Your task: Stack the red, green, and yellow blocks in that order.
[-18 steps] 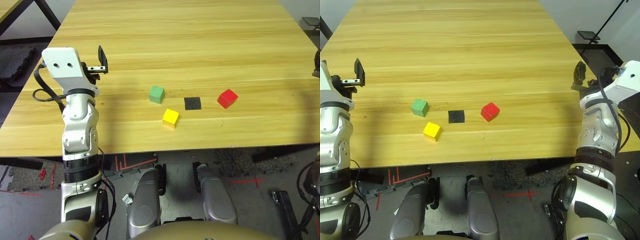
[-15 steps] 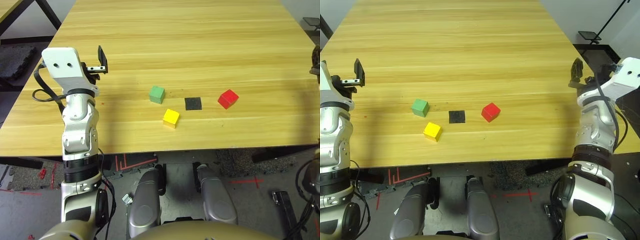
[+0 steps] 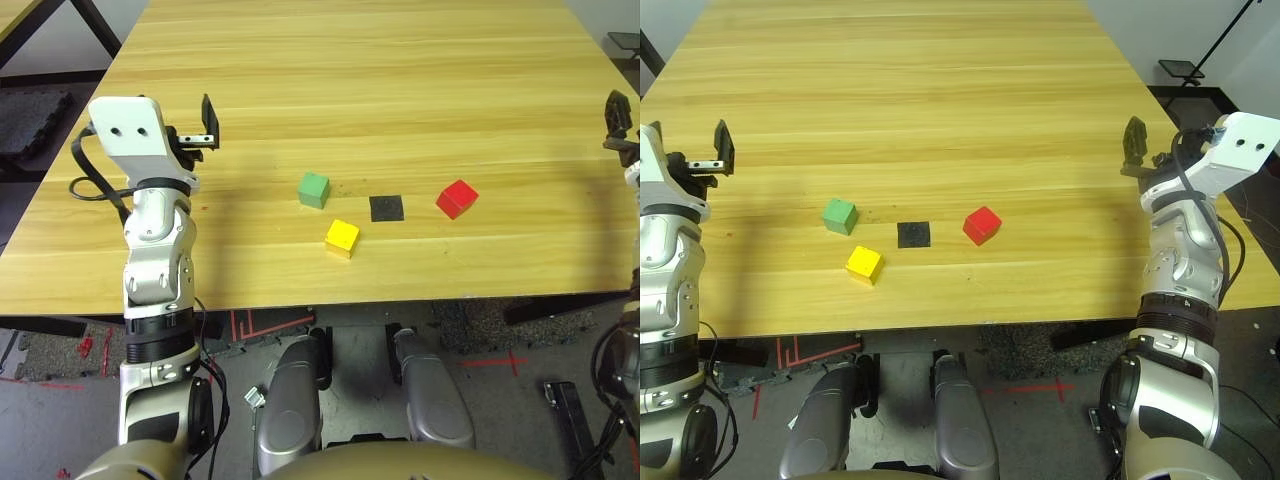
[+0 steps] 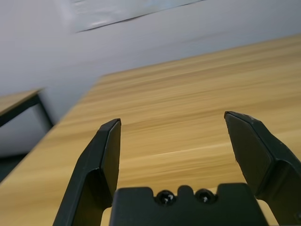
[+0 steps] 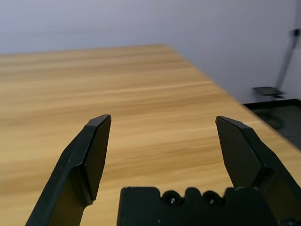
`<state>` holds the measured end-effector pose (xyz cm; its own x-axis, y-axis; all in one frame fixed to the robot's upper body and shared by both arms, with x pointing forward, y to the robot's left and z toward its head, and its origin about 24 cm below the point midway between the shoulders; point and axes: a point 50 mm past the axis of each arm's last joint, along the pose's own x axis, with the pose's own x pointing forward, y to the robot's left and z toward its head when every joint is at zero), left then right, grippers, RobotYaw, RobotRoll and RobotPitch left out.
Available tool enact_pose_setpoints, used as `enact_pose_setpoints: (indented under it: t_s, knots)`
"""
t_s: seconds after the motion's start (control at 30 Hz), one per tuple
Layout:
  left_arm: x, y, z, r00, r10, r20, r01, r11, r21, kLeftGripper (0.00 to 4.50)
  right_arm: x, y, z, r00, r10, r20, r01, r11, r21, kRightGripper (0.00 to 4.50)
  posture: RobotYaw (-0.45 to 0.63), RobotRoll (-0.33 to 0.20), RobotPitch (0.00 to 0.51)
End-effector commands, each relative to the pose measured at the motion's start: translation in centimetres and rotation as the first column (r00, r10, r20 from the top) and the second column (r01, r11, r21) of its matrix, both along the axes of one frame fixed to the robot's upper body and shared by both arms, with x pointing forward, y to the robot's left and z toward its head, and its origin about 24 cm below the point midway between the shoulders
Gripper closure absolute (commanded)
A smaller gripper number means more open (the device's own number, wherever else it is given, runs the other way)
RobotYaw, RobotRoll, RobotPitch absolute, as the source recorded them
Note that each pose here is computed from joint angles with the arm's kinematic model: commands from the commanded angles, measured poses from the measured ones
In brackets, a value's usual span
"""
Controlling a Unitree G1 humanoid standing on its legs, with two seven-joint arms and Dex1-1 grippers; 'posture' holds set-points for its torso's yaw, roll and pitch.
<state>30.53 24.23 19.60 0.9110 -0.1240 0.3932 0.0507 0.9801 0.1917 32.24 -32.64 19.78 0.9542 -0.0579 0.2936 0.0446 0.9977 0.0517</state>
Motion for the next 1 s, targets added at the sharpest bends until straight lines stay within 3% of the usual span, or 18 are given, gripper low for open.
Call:
enact_pose_setpoints:
  t_s: [0.03, 0.2, 0.4, 0.6, 0.73, 1.0]
  knots:
    - [0.2, 0.3, -0.4, 0.986, -0.159, -0.045, 0.161, 0.985, 0.061, 0.03, -0.4, 0.8, 0.0, 0.997, 0.062, -0.043, -0.061, 0.998, 0.014, 0.0, 0.16, 0.03, 0.278]
    - [-0.2, 1.0, -0.7, 0.882, -0.42, -0.214, 0.459, 0.868, 0.189, 0.03, -1.1, 2.4, 0.9, 0.975, 0.187, -0.121, -0.194, 0.98, -0.043, 0.0, 0.16, 0.021, 0.298]
    - [0.1, 2.4, -0.4, 0.743, -0.563, -0.362, 0.658, 0.712, 0.245, 0.03, -2.0, 5.0, 1.3, 0.894, 0.369, -0.255, -0.395, 0.917, -0.058, 0.0, 0.15, 0.016, 0.309]
    - [1.1, 1.9, 0.3, 0.624, -0.662, -0.415, 0.777, 0.582, 0.238, 0.03, -3.1, 9.1, 1.9, 0.754, 0.545, -0.367, -0.603, 0.796, -0.056, 0.0, 0.13, 0.002, 0.306]
    - [1.1, 1.4, 0.1, 0.56, -0.706, -0.434, 0.826, 0.52, 0.218, 0.03, -3.7, 11.0, 1.2, 0.681, 0.6, -0.421, -0.676, 0.735, -0.046, 0.0, 0.13, -0.002, 0.302]
    - [0.0, 0.7, -0.3, 0.481, -0.754, -0.447, 0.875, 0.444, 0.191, 0.03, -4.1, 12.7, -1.2, 0.654, 0.582, -0.483, -0.719, 0.676, -0.159, 0.0, 0.16, 0.002, 0.292]
